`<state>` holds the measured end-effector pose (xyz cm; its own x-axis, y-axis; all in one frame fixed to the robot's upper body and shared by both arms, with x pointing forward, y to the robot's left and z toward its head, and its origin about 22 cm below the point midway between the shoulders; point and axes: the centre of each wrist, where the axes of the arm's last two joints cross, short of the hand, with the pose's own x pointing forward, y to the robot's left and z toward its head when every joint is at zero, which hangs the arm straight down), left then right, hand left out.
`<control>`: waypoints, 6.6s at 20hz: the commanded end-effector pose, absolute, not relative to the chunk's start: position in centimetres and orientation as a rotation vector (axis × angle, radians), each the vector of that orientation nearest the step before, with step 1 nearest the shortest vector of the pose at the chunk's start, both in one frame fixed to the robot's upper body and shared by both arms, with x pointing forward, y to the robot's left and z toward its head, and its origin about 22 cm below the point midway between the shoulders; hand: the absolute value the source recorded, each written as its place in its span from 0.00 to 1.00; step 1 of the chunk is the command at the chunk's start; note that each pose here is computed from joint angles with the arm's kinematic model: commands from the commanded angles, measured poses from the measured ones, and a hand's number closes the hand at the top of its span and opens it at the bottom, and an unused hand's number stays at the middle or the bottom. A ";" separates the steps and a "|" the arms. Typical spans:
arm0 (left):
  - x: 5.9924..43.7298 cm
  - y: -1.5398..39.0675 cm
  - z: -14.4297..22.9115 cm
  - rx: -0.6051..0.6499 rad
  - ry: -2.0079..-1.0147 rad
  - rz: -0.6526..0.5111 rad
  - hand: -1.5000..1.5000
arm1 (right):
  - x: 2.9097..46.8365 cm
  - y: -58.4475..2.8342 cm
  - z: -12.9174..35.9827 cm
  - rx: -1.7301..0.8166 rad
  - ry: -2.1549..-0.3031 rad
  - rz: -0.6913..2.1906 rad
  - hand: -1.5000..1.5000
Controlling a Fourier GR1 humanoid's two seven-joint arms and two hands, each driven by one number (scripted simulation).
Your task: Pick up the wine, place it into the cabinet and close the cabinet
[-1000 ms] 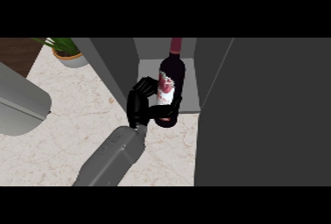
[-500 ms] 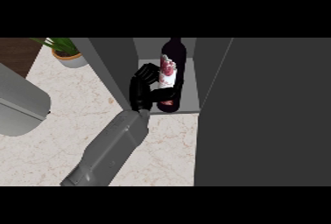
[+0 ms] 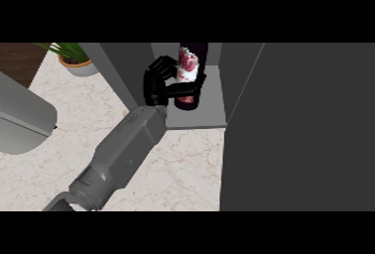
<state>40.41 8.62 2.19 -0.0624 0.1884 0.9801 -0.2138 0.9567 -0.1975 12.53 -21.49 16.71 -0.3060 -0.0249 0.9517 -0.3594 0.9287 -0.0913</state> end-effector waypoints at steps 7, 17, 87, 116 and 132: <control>42.7 10.7 3.3 0.338 -1.643 0.237 0.00 | 9.6 -21.6 19.1 0.406 -1.912 0.310 0.00; 43.2 13.5 2.5 0.501 -1.595 0.160 0.00 | 10.1 -21.4 18.3 0.410 -1.908 0.316 0.00; 19.1 13.1 3.0 -0.163 -1.896 0.200 0.00 | 8.5 -20.2 18.6 0.517 -1.744 0.693 1.00; 13.1 27.5 5.6 -0.132 -1.920 0.214 0.00 | 10.7 -9.8 19.2 0.792 -1.663 0.744 1.00; 13.0 33.4 8.9 -0.205 -1.979 0.154 0.00 | 21.9 0.5 23.2 0.606 -1.668 0.709 1.00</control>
<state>13.15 32.13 8.03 -0.3817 0.2096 0.9002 0.0522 0.9773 -0.2054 19.01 -1.72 21.46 -0.2021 -0.0346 0.9787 -0.7408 0.6591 -0.1297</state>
